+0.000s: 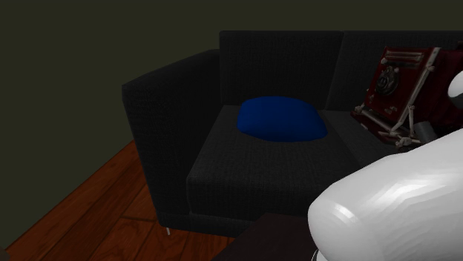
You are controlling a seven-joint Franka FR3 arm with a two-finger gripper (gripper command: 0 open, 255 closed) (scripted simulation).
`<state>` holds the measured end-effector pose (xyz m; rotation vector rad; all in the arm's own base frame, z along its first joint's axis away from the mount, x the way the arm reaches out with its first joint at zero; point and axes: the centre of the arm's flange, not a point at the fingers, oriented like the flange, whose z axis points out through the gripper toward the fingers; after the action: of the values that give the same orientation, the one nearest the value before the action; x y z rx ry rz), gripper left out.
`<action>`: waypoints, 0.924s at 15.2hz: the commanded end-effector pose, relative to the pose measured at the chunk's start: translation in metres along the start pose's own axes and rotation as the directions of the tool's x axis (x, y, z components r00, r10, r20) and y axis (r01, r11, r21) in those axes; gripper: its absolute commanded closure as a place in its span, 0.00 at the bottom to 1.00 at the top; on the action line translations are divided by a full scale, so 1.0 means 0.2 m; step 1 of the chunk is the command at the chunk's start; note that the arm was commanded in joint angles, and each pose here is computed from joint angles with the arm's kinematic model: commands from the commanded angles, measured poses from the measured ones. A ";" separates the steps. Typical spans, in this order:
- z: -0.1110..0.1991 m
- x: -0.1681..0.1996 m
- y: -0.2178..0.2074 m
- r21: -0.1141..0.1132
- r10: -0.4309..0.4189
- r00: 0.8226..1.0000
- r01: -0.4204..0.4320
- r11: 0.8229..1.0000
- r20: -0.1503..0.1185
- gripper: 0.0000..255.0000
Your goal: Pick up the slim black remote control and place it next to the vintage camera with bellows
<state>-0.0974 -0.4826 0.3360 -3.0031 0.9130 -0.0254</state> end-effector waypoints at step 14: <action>-0.25 0.00 0.00 0.001 0.000 1.000 0.000 1.000 0.001 0.00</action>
<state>-0.0969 -0.4831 0.3811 -3.0032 0.9126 -0.0255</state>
